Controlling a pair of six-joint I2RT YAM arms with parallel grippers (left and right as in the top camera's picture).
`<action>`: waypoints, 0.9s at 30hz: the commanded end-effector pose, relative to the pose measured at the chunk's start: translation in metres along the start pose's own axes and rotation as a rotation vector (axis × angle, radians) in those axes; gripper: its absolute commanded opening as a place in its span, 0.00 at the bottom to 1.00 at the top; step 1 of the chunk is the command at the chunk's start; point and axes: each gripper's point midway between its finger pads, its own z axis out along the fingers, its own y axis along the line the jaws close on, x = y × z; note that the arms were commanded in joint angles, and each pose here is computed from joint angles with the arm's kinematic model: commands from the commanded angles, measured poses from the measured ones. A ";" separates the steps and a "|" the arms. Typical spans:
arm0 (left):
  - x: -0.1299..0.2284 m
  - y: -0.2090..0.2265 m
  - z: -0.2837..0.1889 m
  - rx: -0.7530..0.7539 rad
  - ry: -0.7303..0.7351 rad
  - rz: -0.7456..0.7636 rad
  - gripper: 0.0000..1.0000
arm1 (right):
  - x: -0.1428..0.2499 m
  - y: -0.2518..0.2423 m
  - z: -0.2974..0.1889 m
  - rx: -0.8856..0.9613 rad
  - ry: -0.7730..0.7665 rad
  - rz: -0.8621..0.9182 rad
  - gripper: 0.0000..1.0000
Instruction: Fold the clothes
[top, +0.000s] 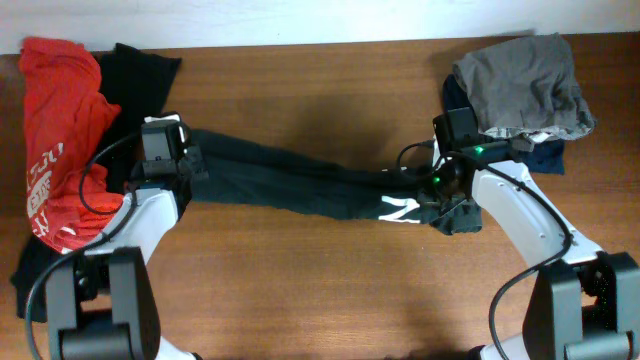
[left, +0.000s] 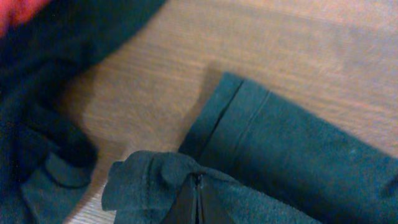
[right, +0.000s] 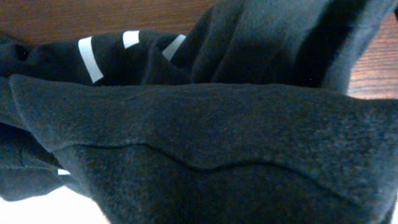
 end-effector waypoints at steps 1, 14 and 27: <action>0.005 0.001 0.013 -0.005 0.017 -0.004 0.01 | -0.008 -0.002 0.003 0.001 -0.013 0.002 0.05; -0.002 -0.002 0.019 0.001 0.022 -0.003 0.63 | -0.037 -0.005 -0.032 -0.003 -0.045 0.024 0.75; -0.028 -0.003 0.002 -0.005 0.102 0.038 0.97 | -0.035 -0.016 -0.070 0.011 0.017 0.044 0.71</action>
